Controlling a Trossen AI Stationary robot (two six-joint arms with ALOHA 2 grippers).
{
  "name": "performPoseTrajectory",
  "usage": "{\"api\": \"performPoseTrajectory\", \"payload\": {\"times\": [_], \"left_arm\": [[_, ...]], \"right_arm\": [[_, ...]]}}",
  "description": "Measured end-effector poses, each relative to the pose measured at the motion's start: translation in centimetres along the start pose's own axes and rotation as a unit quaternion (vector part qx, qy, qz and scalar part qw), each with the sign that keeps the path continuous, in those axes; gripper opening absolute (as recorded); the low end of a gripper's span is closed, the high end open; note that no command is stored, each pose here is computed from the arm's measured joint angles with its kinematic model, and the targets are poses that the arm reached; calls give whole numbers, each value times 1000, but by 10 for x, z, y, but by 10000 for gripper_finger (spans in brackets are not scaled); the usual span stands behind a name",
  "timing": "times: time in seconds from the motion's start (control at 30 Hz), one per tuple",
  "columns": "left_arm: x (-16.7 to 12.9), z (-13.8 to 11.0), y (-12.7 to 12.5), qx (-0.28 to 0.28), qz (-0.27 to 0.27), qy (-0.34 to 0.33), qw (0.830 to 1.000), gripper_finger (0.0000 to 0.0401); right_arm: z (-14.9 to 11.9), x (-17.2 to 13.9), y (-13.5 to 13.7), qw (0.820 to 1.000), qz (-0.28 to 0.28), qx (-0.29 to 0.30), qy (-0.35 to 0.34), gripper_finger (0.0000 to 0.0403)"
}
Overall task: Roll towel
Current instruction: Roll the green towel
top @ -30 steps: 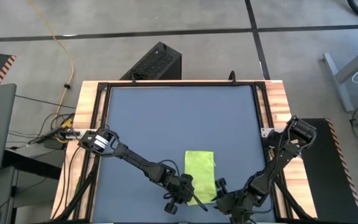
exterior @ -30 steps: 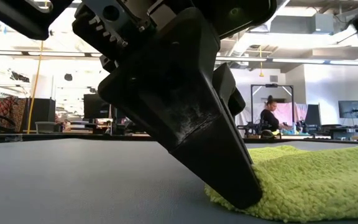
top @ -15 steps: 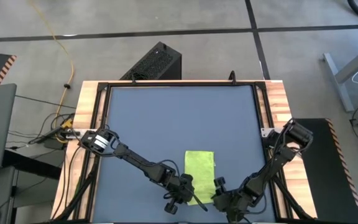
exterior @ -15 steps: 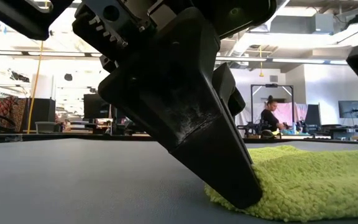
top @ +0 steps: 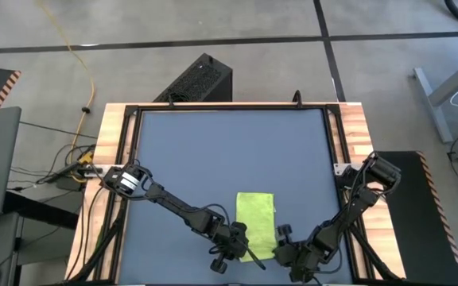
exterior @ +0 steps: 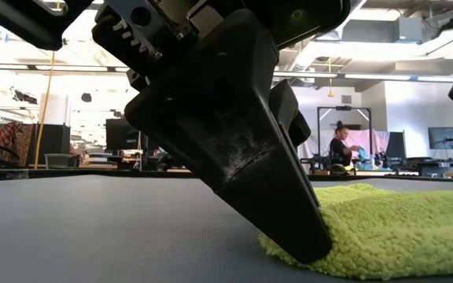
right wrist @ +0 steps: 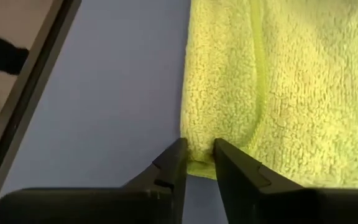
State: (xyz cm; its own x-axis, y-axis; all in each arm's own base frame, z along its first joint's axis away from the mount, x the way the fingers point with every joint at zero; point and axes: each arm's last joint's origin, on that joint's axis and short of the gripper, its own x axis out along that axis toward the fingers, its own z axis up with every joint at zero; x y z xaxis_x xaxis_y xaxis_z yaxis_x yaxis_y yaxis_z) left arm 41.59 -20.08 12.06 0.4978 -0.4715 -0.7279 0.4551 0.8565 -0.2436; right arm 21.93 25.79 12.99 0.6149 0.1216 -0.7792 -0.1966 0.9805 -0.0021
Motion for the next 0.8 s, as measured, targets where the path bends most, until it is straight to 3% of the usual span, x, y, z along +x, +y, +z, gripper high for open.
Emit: {"api": "performPoseTrajectory", "payload": {"times": [0.27,0.5,0.8], "left_arm": [[0,2,0,1,-5,-8,1000,0],[2,-7,8,-52,-55,-43,996,0],[3,-16,14,-102,-118,-115,981,0]], "right_arm": [[-9,0,3,998,20,63,-10,86],[-12,-3,10,990,36,137,-4,13],[-22,-12,25,962,58,267,9,14]]}}
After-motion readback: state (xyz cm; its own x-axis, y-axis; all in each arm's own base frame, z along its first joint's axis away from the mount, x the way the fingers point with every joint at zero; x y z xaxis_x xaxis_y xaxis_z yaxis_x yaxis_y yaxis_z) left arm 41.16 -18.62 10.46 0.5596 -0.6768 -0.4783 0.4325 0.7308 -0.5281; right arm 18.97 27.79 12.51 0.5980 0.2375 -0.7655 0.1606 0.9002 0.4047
